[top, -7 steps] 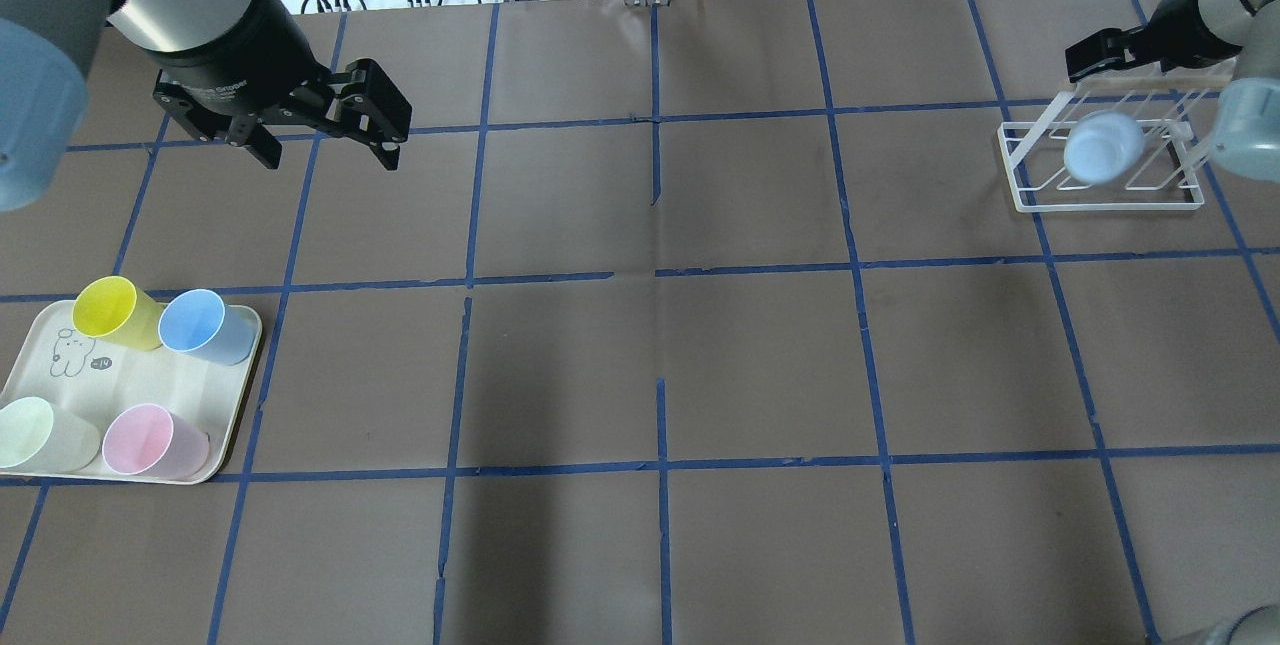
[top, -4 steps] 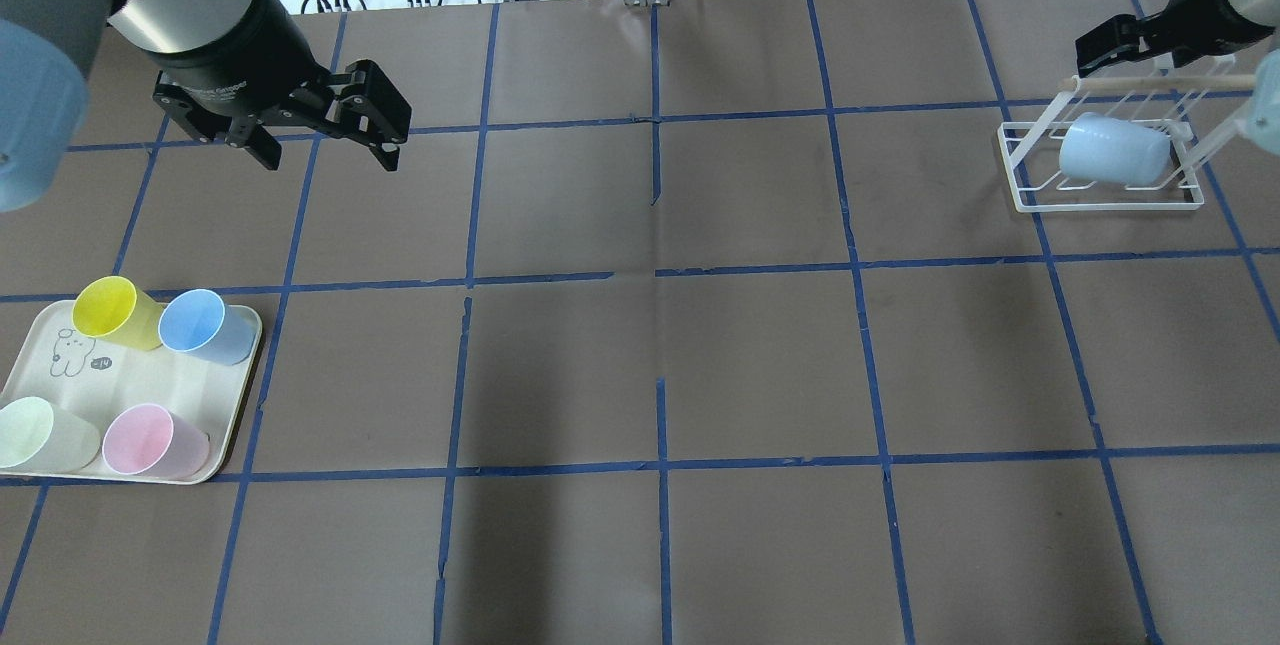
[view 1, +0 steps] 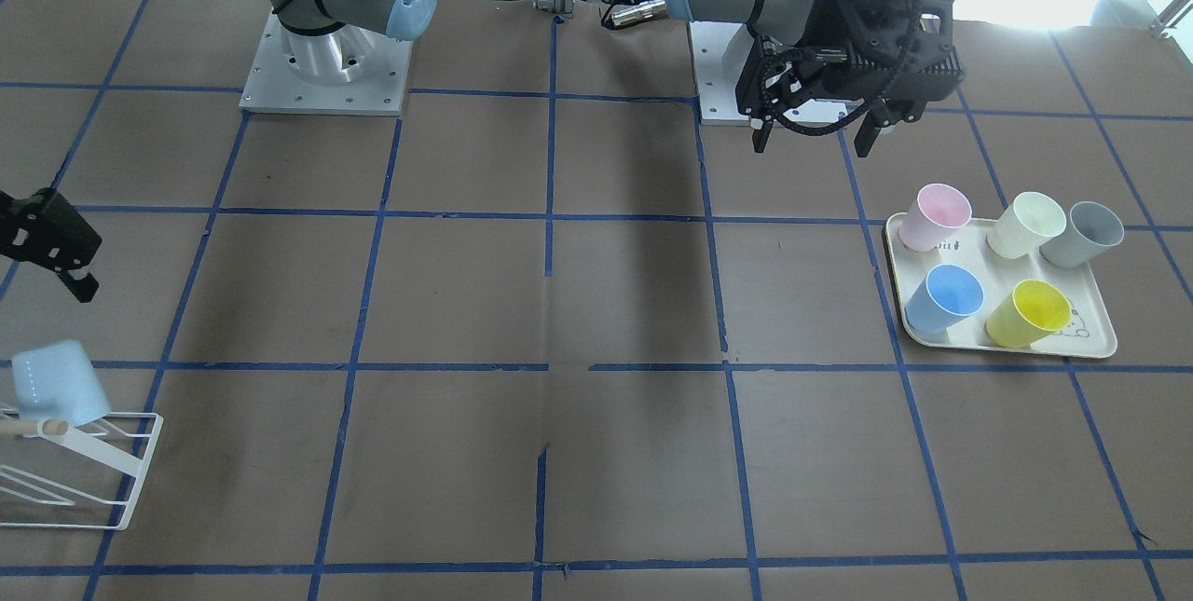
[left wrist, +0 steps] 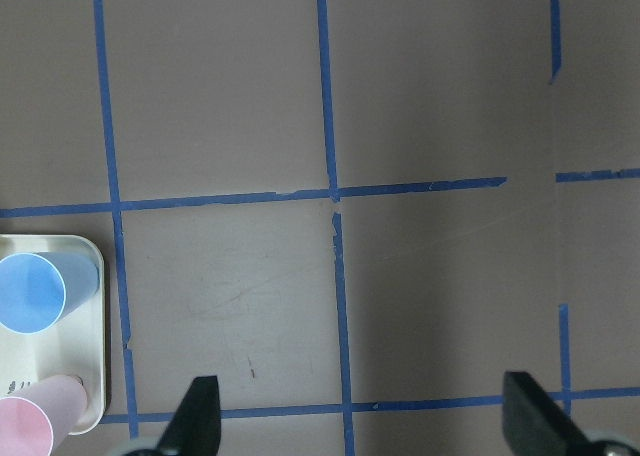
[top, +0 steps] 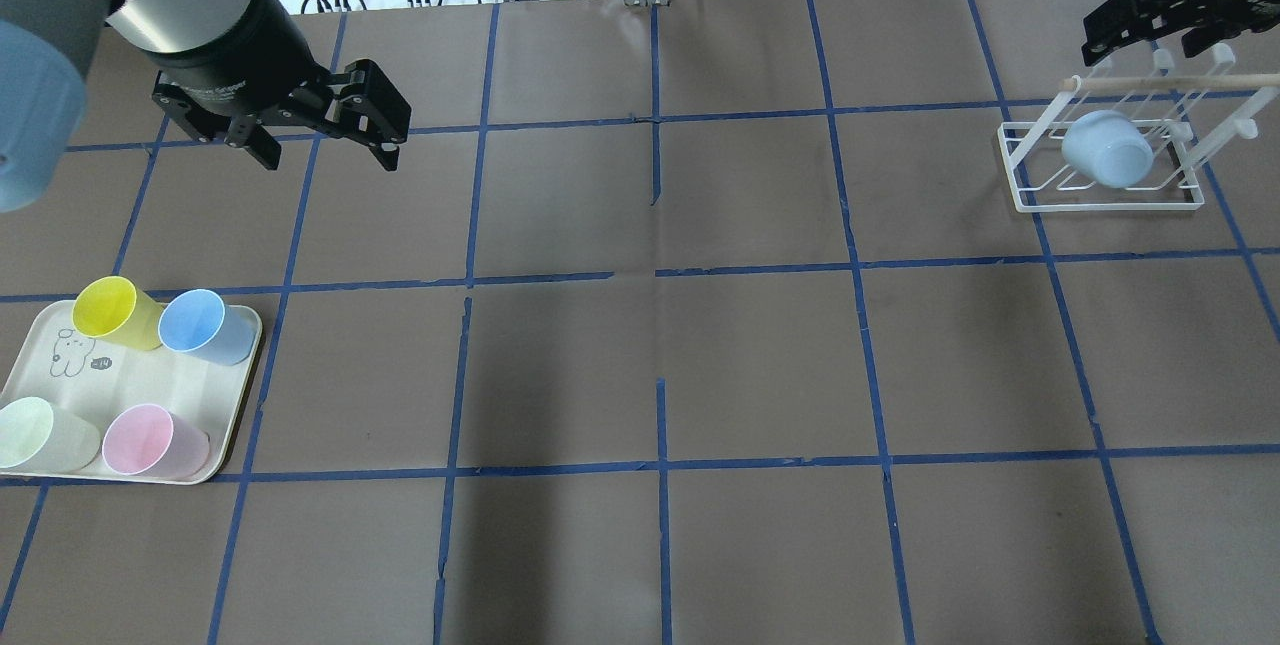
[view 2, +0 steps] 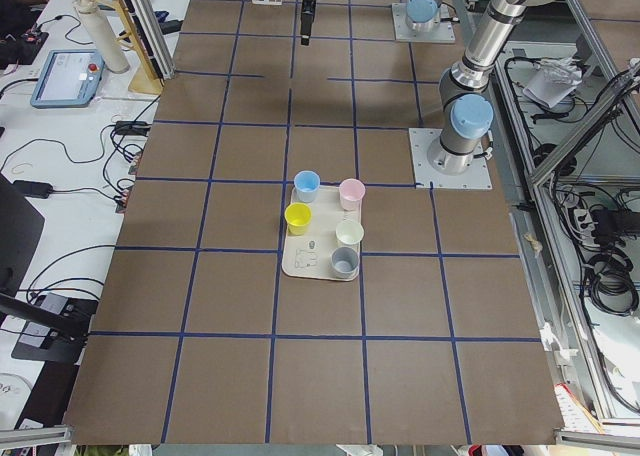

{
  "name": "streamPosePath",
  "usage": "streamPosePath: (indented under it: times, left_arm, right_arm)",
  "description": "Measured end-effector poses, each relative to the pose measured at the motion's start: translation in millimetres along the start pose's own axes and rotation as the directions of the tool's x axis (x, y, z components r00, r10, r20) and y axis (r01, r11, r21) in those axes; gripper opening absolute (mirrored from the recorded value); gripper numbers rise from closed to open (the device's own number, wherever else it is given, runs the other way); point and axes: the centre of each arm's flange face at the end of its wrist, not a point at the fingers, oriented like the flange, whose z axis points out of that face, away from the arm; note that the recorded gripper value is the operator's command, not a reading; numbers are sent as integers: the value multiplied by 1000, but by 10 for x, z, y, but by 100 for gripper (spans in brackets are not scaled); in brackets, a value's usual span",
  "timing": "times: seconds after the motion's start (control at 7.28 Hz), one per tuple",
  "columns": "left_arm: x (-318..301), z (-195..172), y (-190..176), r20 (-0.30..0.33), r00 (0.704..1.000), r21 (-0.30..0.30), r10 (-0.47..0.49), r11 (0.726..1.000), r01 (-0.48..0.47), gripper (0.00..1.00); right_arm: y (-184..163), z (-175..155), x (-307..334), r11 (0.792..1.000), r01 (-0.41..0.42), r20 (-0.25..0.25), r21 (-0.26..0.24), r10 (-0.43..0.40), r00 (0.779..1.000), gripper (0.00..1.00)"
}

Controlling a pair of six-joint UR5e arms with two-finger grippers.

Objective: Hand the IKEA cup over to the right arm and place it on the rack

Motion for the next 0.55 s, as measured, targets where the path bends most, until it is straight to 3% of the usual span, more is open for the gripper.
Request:
streamPosePath:
  times: [0.27,0.55]
  left_arm:
    - [0,1,0,0,1000,0,-1,1000,1,100]
    - [0,5,1,0,1000,-1,-1,1000,1,100]
  right_arm:
    - [5,-135,-423,995,-52,14,-82,54,998,100]
    - [26,-271,-856,981,-85,-14,-174,84,996,100]
